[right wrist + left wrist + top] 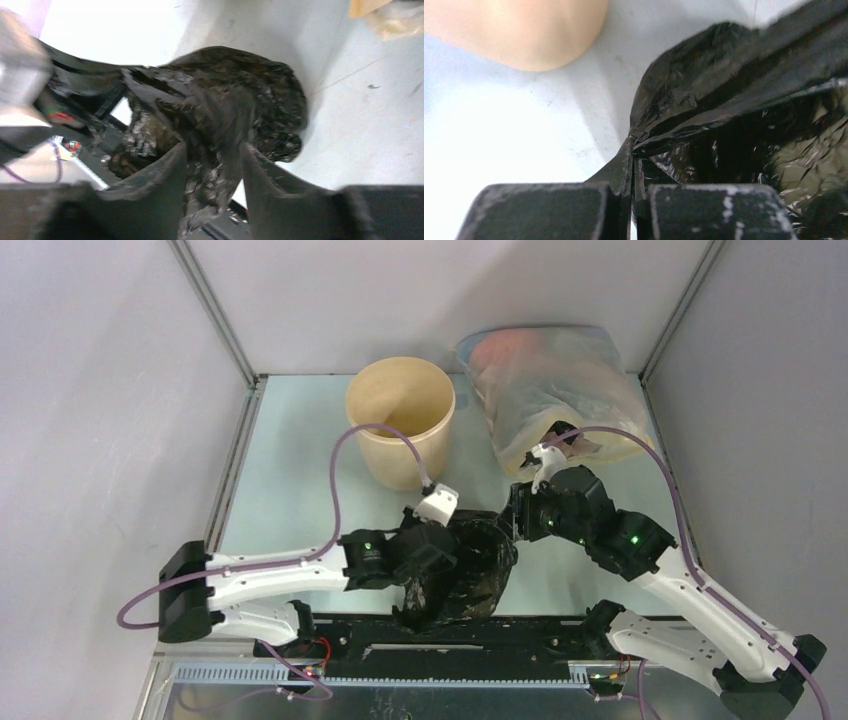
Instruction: Put the trash bags into the trash bin
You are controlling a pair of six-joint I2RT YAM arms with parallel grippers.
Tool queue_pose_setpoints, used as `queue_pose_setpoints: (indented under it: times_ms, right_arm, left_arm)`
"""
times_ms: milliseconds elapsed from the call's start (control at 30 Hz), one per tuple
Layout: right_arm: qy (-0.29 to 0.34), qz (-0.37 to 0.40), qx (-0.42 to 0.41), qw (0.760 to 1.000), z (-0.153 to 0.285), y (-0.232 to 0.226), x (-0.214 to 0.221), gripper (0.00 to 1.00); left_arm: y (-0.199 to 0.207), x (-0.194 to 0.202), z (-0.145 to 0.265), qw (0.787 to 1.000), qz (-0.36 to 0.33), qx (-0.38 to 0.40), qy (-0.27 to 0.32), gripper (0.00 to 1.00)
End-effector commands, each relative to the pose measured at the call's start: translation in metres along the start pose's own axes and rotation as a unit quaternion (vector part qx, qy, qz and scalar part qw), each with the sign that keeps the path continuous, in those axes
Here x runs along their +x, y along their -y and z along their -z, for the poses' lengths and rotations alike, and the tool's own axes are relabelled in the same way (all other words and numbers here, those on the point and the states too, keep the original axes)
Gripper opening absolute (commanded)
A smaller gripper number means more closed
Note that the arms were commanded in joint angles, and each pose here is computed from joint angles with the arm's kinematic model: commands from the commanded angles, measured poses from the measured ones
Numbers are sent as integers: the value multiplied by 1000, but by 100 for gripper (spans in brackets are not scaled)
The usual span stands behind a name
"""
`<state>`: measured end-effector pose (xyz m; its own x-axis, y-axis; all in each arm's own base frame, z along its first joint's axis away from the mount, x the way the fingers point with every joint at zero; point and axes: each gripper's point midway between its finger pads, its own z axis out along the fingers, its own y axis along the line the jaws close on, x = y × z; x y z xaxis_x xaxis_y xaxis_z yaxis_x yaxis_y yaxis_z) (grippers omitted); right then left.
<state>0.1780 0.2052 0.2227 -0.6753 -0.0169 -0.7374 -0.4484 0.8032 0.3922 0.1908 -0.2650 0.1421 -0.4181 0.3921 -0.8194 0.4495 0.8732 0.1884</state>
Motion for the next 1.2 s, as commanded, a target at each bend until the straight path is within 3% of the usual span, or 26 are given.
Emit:
queue_pose_setpoints:
  times_ms: [0, 133, 367, 533, 600, 667, 700, 967, 1167]
  right_arm:
    - [24, 18, 17, 999, 5, -1, -25, 58]
    - [38, 47, 0, 998, 7, -17, -29, 82]
    - [84, 119, 3, 989, 19, -42, -28, 83]
    - [104, 169, -47, 979, 19, -77, -13, 65]
    - [122, 171, -53, 976, 11, -87, -9, 43]
    - [134, 168, -63, 975, 0, -95, -3, 6]
    - [139, 165, -65, 974, -8, -98, 0, 0]
    - [222, 154, -115, 956, -49, -125, 8, 0]
    - [247, 241, -89, 934, -74, -146, 33, 0]
  left_arm:
    - [-34, -59, 33, 994, 101, -9, 41, 0]
    - [-45, -86, 53, 988, 146, 41, 41, 0]
    - [-35, -91, 61, 983, 165, 84, 11, 0]
    - [-29, -81, 50, 982, 168, 81, -11, 0]
    - [-27, -82, 49, 981, 172, 83, -15, 0]
    - [-26, -85, 49, 980, 179, 88, -15, 0]
    - [-26, -86, 50, 979, 182, 91, -15, 0]
    - [-24, -89, 49, 971, 210, 110, -28, 0]
    - [-26, -80, 39, 969, 215, 108, -47, 0]
